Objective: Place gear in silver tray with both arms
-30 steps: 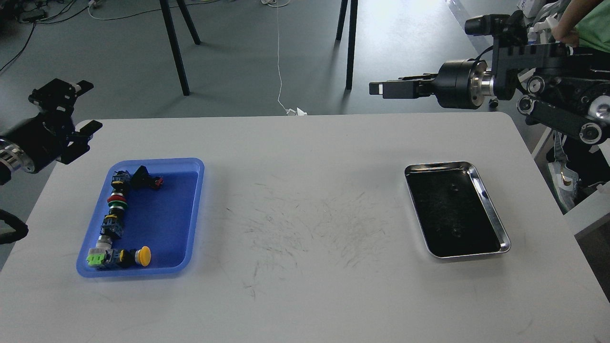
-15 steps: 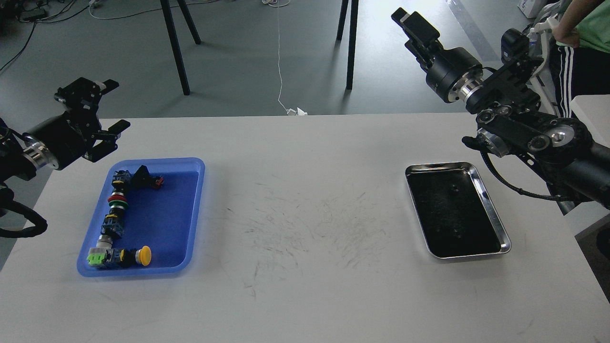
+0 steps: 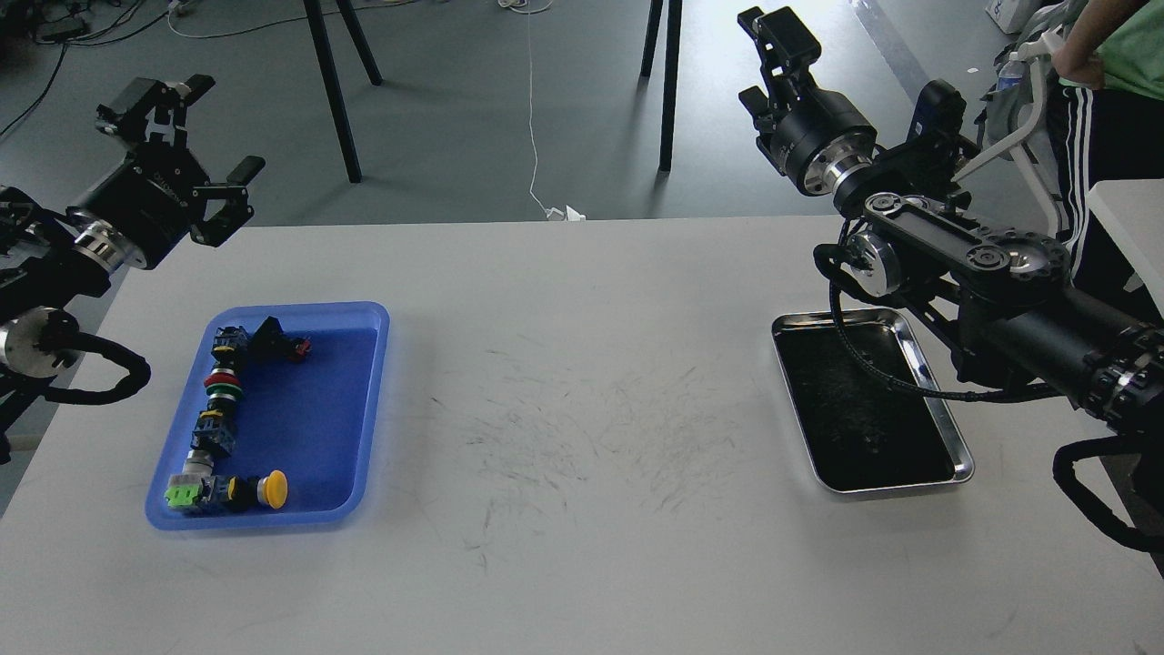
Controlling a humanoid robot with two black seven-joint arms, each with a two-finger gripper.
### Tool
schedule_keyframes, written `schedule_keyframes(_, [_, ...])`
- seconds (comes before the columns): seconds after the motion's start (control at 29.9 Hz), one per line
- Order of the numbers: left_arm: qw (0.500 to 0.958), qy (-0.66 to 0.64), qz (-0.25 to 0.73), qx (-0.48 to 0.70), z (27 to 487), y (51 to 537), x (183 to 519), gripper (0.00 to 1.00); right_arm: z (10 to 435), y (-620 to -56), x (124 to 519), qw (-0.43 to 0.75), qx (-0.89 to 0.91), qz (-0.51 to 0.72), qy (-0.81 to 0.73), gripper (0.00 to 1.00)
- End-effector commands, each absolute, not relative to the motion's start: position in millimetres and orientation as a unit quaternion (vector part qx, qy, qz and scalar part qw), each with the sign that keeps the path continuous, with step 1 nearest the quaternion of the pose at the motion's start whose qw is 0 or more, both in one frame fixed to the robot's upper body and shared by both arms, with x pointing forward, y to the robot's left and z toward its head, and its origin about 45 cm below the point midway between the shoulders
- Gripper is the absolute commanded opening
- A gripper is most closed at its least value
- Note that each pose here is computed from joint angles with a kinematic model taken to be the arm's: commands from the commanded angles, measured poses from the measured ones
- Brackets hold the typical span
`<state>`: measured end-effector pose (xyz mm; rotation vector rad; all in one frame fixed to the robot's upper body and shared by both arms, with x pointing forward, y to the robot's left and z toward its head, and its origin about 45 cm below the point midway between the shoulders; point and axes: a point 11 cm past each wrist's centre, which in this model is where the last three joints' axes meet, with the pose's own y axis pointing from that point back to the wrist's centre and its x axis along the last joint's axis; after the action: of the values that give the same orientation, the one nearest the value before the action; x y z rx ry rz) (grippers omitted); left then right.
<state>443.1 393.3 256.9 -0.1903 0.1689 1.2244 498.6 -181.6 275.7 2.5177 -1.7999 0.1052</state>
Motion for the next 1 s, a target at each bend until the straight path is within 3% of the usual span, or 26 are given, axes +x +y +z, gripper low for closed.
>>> schedule_keyframes(0.0, [0.811, 0.081, 0.572, -0.094, 256, 388, 447, 0.99, 269, -183, 500, 0.0, 0.802, -0.011, -0.597, 0.96])
schedule_keyframes(0.33, [0.804, 0.111, 0.572, -0.118, 259, 377, 456, 0.99, 242, -188, 494, -0.067, 0.762, -0.152, -0.626, 0.99])
schedule_keyframes(0.57, [0.788, 0.144, 0.588, -0.115, 242, 378, 459, 0.99, 224, -183, 486, -0.04, 0.774, -0.213, -0.595, 0.99])
schedule_keyframes(0.97, [0.776, 0.178, 0.598, -0.087, 223, 384, 456, 0.99, 224, -182, 485, -0.044, 0.781, -0.221, -0.582, 0.99])
